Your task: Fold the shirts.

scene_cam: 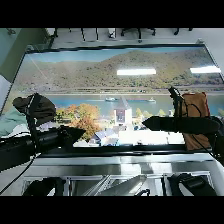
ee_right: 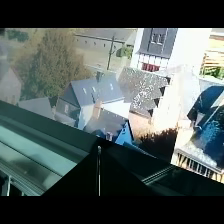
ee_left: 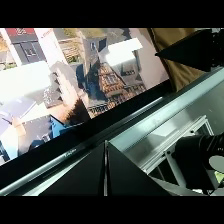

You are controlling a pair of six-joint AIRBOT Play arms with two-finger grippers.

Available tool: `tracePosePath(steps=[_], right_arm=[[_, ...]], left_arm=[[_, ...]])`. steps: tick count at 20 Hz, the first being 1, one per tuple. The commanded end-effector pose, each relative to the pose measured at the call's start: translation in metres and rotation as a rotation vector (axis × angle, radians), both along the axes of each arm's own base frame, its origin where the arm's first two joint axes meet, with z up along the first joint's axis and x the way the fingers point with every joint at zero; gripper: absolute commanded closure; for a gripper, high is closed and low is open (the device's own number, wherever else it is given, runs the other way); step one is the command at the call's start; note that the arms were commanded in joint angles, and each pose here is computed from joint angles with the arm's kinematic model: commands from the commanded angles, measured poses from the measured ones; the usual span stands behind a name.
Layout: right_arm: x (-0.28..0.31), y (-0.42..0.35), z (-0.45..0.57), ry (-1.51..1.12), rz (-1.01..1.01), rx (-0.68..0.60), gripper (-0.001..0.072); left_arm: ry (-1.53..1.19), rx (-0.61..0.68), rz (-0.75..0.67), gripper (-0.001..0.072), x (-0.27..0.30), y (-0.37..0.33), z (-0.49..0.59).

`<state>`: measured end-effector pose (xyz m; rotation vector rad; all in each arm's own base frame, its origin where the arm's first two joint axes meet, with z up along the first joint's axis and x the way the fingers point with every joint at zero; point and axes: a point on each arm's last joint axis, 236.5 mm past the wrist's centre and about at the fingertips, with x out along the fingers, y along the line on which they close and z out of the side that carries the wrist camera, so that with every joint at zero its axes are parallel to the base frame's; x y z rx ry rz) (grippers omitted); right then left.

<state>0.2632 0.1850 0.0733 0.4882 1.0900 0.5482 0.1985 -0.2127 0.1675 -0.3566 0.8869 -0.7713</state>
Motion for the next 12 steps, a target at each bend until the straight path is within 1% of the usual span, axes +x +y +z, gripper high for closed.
tracePosePath(steps=[1, 3, 4, 5, 8, 9, 10, 11, 12], right_arm=[[0.000, 0.000, 0.000, -0.001, 0.002, 0.000, 0.0692], [0.000, 0.000, 0.000, -0.001, 0.001, 0.000, 0.0693], [0.000, 0.000, 0.000, -0.001, 0.002, 0.000, 0.0693], [0.000, 0.000, 0.000, -0.001, 0.001, 0.000, 0.0692], [0.000, 0.000, 0.000, -0.001, 0.001, 0.000, 0.0692], [0.000, 0.000, 0.000, -0.001, 0.001, 0.000, 0.0692], [0.000, 0.000, 0.000, -0.001, 0.001, 0.000, 0.0692], [0.000, 0.000, 0.000, -0.001, 0.001, 0.000, 0.0693], [0.000, 0.000, 0.000, -0.001, 0.001, 0.000, 0.0693]], left_arm=[[0.001, 0.002, -0.002, 0.0692, -0.001, 0.000, -0.001], [-0.004, 0.010, 0.002, 0.0692, 0.001, 0.002, -0.001], [-0.019, 0.045, 0.012, 0.0692, 0.004, 0.007, -0.004], [-0.053, 0.128, 0.036, 0.0692, 0.011, 0.022, -0.009], [-0.176, 0.427, 0.307, 0.0691, 0.055, 0.108, -0.002], [-0.233, 0.528, 0.366, 0.0633, 0.067, 0.133, 0.006], [-0.262, 0.613, 0.402, 0.0277, 0.079, 0.151, 0.012], [-0.267, 0.703, 0.429, 0.0007, 0.090, 0.168, 0.012], [-0.255, 0.790, 0.444, 0.0005, 0.101, 0.181, 0.008]])
